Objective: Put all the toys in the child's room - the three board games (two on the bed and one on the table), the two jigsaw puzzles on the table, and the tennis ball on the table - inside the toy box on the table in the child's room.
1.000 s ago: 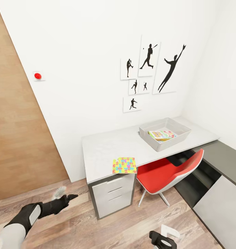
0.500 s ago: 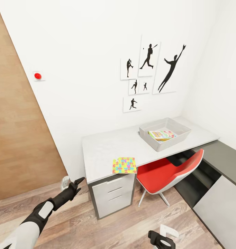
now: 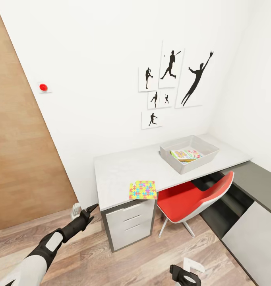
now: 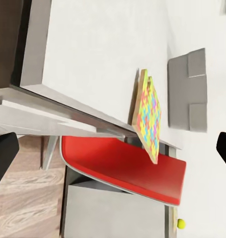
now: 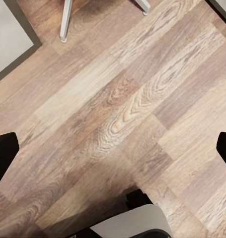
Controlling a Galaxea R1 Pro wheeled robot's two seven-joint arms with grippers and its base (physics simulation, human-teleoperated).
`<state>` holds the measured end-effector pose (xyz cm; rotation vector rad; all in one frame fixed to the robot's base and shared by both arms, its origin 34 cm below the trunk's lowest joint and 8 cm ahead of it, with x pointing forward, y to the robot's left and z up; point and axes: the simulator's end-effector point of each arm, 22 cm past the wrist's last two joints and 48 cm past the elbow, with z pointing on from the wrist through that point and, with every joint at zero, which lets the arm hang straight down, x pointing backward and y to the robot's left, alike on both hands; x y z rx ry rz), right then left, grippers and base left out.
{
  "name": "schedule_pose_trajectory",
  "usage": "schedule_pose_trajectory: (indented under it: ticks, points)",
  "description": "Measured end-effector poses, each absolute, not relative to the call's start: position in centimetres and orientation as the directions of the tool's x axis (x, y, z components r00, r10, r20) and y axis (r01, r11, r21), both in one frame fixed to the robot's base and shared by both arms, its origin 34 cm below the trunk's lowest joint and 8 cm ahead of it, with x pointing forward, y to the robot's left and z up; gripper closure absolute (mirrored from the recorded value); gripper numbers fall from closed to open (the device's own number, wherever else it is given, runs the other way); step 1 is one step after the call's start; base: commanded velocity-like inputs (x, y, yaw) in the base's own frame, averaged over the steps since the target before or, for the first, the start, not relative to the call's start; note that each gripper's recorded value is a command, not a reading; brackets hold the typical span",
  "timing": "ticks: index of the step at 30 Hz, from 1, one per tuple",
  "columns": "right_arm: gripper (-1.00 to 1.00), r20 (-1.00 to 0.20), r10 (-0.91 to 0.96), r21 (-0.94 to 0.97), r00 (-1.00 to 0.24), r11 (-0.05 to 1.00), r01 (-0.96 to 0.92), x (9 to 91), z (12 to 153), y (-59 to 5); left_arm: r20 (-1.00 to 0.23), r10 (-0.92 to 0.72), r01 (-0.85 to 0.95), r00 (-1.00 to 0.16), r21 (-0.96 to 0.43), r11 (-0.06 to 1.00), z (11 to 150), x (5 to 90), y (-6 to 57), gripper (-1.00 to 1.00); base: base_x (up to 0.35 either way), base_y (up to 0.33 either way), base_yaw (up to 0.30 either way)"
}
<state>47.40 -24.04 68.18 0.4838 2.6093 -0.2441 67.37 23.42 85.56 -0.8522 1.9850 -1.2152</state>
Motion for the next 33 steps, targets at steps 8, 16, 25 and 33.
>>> schedule_pose_trajectory:
  ticks: [8, 16, 25, 33]
  points:
    - [-1.0, -0.48, 0.294, -0.085, -0.827, 0.922, 0.378, 47.4, 68.2, -24.0, -0.161, -0.794, -0.208, -0.587, -0.917, 0.34, 84.8, 66.8, 22.2, -1.0, -0.062, -0.044, 0.173]
    - [-1.0, -0.479, 0.295, -0.085, -0.827, 0.922, 0.378, 47.4, 68.2, -24.0, -0.15, -0.792, -0.209, -0.592, -0.92, 0.331, 84.7, 66.6, 21.2, -1.0, -0.123, -0.11, 0.036]
    - [-1.0, -0.48, 0.295, -0.085, -0.826, 0.922, 0.378, 47.4, 68.2, -24.0, -0.15, -0.792, -0.209, -0.592, -0.921, 0.33, 84.7, 66.6, 21.1, -1.0, -0.012, -0.012, 0.003]
    - [-1.0, -0.479, 0.294, -0.084, -0.827, 0.922, 0.377, 47.4, 68.2, -23.9, -0.149, -0.791, -0.209, -0.593, -0.921, 0.33, 84.7, 66.6, 21.0, -1.0, -0.064, -0.073, 0.093]
